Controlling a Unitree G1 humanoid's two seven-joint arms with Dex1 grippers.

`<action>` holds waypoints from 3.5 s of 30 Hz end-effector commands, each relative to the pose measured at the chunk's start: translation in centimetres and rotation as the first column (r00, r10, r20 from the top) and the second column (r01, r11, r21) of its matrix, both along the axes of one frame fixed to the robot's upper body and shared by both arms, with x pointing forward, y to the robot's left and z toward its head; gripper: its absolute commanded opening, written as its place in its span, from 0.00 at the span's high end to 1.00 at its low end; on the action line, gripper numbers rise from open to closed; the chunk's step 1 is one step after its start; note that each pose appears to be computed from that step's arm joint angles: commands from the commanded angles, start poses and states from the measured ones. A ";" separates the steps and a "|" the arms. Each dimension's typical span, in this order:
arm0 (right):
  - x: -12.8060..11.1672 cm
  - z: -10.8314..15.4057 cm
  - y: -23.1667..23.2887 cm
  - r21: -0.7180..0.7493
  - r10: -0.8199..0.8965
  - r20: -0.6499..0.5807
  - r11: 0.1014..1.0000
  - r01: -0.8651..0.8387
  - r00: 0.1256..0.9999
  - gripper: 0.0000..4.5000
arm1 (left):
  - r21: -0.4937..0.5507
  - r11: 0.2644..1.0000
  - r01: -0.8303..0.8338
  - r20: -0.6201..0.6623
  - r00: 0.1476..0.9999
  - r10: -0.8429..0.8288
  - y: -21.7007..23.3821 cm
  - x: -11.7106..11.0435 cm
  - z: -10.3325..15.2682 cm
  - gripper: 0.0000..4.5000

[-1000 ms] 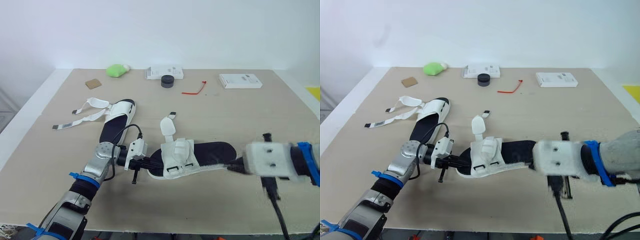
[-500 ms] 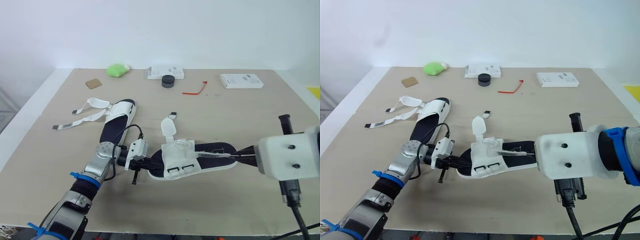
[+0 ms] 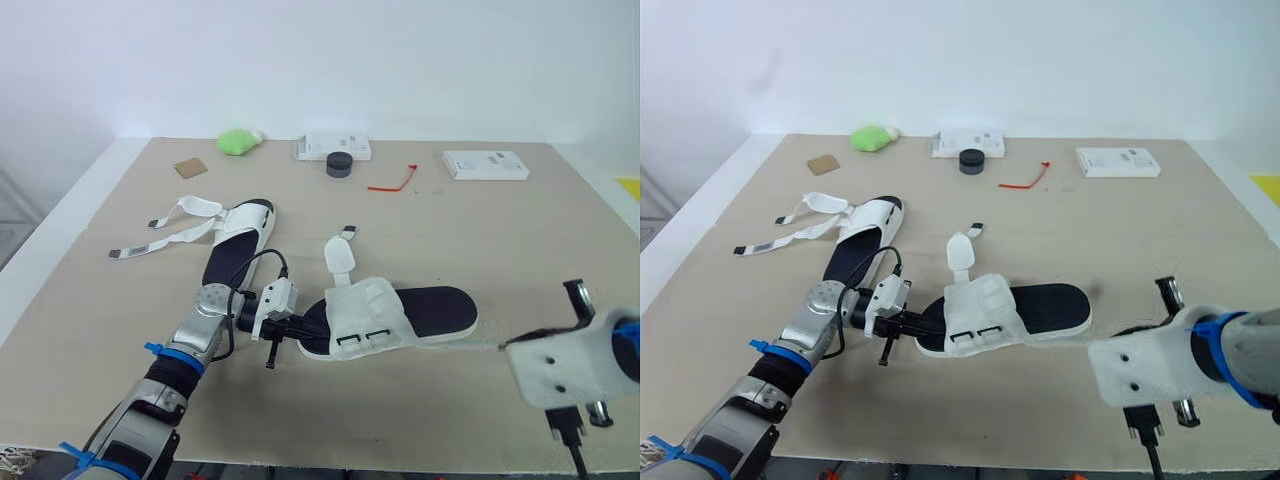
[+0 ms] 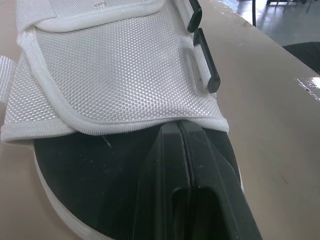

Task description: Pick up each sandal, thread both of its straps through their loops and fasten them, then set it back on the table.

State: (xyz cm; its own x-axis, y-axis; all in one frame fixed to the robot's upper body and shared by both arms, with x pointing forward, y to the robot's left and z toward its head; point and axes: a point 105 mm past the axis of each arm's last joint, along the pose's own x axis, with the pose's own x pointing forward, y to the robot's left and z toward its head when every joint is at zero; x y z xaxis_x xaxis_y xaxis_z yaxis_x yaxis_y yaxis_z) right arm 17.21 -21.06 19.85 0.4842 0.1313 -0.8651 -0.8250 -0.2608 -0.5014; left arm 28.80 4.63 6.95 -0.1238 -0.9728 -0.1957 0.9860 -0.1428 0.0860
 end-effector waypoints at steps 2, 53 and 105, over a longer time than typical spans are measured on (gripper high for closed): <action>-2.1 -1.2 0.3 0.010 0.025 -0.112 1.000 -0.024 0.993 0.54 | 0.239 0.971 0.025 -0.207 0.978 0.026 1.5 -2.5 -7.1 1.00; 3.5 -7.1 2.1 0.381 -0.013 -0.913 0.326 0.865 0.407 0.96 | 0.296 0.948 0.119 -0.013 0.993 -0.121 1.4 -3.2 -7.1 1.00; 13.0 -1.7 7.5 0.136 -0.126 -0.982 0.026 0.990 0.138 0.96 | 0.251 0.965 0.069 -0.049 0.997 -0.059 0.7 -2.7 -7.1 1.00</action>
